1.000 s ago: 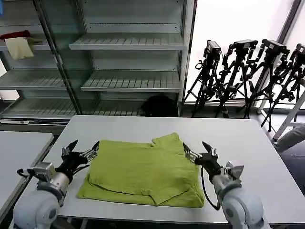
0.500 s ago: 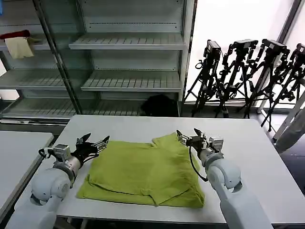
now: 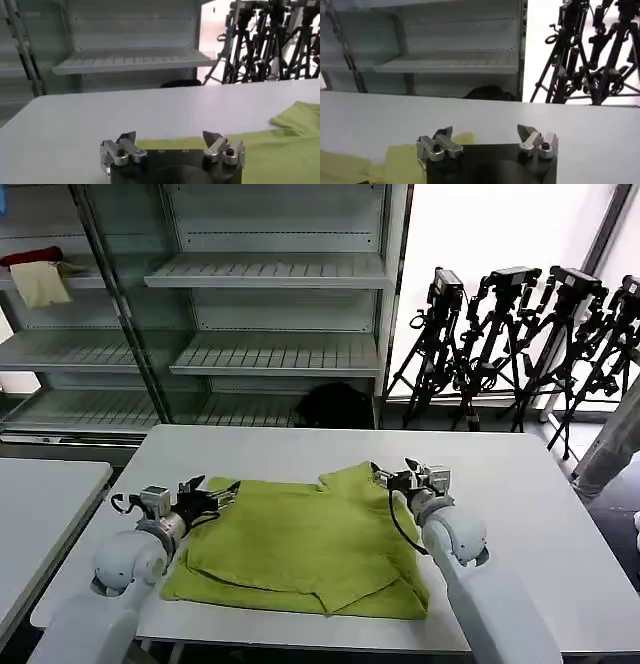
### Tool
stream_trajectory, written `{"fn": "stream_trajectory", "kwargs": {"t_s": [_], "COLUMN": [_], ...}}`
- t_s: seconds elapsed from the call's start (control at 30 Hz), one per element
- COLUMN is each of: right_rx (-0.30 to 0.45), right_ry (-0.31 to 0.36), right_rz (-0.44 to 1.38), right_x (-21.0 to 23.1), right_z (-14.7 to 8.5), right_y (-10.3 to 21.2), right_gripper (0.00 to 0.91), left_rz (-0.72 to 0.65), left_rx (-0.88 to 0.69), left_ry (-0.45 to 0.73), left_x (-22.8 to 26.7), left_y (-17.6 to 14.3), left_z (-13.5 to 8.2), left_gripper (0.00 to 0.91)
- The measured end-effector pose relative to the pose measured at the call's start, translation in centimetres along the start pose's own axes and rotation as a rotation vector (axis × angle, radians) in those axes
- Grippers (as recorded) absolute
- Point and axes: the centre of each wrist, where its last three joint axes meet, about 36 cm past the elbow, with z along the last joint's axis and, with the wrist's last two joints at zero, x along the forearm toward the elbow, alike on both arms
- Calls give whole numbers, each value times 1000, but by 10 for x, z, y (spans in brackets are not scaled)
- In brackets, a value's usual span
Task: Fold and organize the clothes.
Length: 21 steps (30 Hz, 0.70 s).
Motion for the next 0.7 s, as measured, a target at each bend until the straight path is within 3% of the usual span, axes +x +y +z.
{"fn": "stream_trajectory", "kwargs": {"t_s": [0.37, 0.7], "right_rx": [13, 28], "right_ry": [16, 32], "right_rz": [2, -3], "right_x": [-15, -24], "right_z": [1, 6], "right_y": [7, 15], "right_gripper": [907, 907], "left_rz": [-37, -44], "left_rx": [4, 2], "left_ry": [39, 64], "left_x": [-24, -37], "left_y": [22, 27], "left_z": [3, 9], "left_gripper": [907, 766]}}
